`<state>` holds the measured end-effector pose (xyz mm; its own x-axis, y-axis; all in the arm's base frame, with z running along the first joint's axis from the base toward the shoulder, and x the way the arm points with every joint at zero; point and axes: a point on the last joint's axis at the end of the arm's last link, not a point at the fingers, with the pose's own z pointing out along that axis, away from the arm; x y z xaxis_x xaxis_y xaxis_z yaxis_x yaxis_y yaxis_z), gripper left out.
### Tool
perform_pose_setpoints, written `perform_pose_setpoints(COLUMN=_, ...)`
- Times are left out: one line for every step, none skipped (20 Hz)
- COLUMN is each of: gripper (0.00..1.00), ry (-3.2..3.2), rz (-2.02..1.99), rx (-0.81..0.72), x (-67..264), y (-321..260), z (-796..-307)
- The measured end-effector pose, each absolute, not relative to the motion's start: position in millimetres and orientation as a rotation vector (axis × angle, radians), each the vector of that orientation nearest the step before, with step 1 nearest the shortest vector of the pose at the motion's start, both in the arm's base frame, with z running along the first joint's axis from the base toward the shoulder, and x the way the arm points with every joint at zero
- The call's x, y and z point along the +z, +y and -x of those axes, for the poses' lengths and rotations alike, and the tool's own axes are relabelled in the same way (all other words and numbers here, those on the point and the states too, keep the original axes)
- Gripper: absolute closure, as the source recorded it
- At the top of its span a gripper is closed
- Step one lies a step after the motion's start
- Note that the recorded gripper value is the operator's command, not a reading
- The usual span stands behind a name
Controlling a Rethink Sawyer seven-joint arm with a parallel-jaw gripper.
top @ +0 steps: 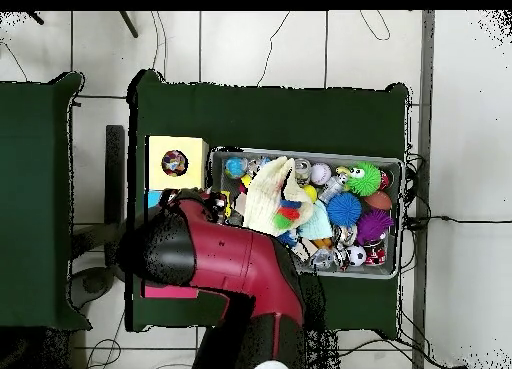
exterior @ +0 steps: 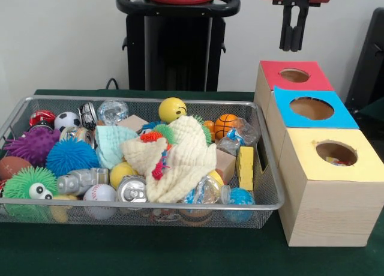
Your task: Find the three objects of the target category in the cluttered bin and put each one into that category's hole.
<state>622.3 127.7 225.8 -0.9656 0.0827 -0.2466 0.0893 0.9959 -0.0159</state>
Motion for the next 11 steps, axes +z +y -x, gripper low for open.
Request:
perform_pose_setpoints(gripper=1.0, ry=2.891, rz=-0.127, rx=-0.039, x=226.0, y=127.5, z=-621.8)
perform_pose_setpoints(gripper=1.0, ry=2.891, rz=-0.127, rx=-0.039, x=226.3, y=127.5, z=-621.2)
perform_pose_setpoints(gripper=1.0, ry=2.891, rz=-0.127, rx=-0.039, x=226.4, y=127.6, z=-621.1)
perform_pose_setpoints(gripper=1.0, ry=2.89, rz=-0.127, rx=-0.039, x=226.7, y=127.5, z=-621.1)
perform_pose_setpoints(gripper=1.0, ry=2.89, rz=-0.127, rx=-0.039, x=226.9, y=127.5, z=-621.2)
perform_pose_setpoints(gripper=1.0, ry=2.89, rz=-0.127, rx=-0.039, x=227.0, y=127.6, z=-621.2)
perform_pose_setpoints(gripper=1.0, ry=2.889, rz=-0.127, rx=-0.039, x=227.1, y=127.6, z=-621.2)
perform_pose_setpoints(gripper=1.0, ry=2.889, rz=-0.128, rx=-0.039, x=227.3, y=127.5, z=-621.2)
perform_pose_setpoints(gripper=1.0, ry=2.889, rz=-0.128, rx=-0.039, x=227.4, y=127.4, z=-621.3)
perform_pose_setpoints(gripper=1.0, ry=2.888, rz=-0.128, rx=-0.039, x=227.6, y=127.3, z=-621.3)
perform_pose_setpoints(gripper=1.0, ry=2.888, rz=-0.128, rx=-0.038, x=227.8, y=127.3, z=-621.3)
